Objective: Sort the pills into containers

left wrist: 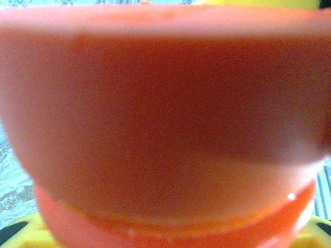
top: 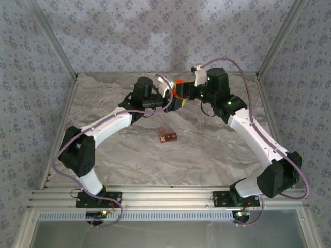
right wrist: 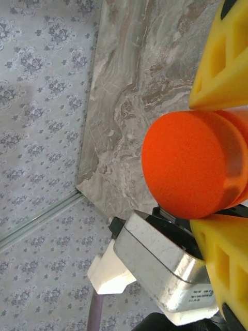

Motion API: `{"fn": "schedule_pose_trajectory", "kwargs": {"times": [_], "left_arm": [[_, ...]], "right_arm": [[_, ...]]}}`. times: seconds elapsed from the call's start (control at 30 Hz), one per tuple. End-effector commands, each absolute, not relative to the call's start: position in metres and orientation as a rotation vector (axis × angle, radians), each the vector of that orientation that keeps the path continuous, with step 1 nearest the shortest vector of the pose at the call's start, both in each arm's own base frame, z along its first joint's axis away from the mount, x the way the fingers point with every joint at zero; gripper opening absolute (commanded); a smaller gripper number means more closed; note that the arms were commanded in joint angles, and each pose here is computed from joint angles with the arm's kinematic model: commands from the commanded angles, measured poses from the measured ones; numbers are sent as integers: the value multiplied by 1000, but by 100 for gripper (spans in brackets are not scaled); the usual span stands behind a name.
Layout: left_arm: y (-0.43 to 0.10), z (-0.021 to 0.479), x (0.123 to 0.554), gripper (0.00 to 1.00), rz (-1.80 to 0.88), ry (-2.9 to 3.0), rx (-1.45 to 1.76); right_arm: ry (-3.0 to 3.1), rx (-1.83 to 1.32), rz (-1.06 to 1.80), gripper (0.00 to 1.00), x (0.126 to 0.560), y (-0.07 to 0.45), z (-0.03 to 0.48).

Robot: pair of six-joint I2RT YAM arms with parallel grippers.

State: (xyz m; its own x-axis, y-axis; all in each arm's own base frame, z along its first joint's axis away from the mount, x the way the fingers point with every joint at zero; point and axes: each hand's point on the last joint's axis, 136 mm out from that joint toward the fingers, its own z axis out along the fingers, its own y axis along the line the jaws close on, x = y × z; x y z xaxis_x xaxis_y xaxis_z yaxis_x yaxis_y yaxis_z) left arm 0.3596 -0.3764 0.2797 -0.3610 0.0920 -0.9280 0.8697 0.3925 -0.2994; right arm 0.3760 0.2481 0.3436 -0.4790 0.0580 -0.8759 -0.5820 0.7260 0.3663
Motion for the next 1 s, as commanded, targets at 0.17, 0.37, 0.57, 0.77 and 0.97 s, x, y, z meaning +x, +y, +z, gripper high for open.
{"fn": "schedule_pose_trajectory", "kwargs": {"times": [0.17, 0.37, 0.57, 0.77, 0.97], "left_arm": [[-388, 312, 352, 0, -1072, 1577, 901], [-385, 314, 347, 0, -1106, 1558, 937], [-385, 320, 329, 0, -1222, 1509, 1032], [-388, 322, 318, 0, -1286, 1513, 1091], [-389, 322, 315, 0, -1302, 1513, 1106]], "right_arm": [[1882, -559, 996, 83, 342, 234, 361], [1787, -671, 1129, 87, 312, 209, 388], [1784, -700, 1229, 86, 324, 198, 396], [1788, -737, 1276, 83, 338, 208, 397], [1806, -774, 1273, 83, 341, 224, 391]]}}
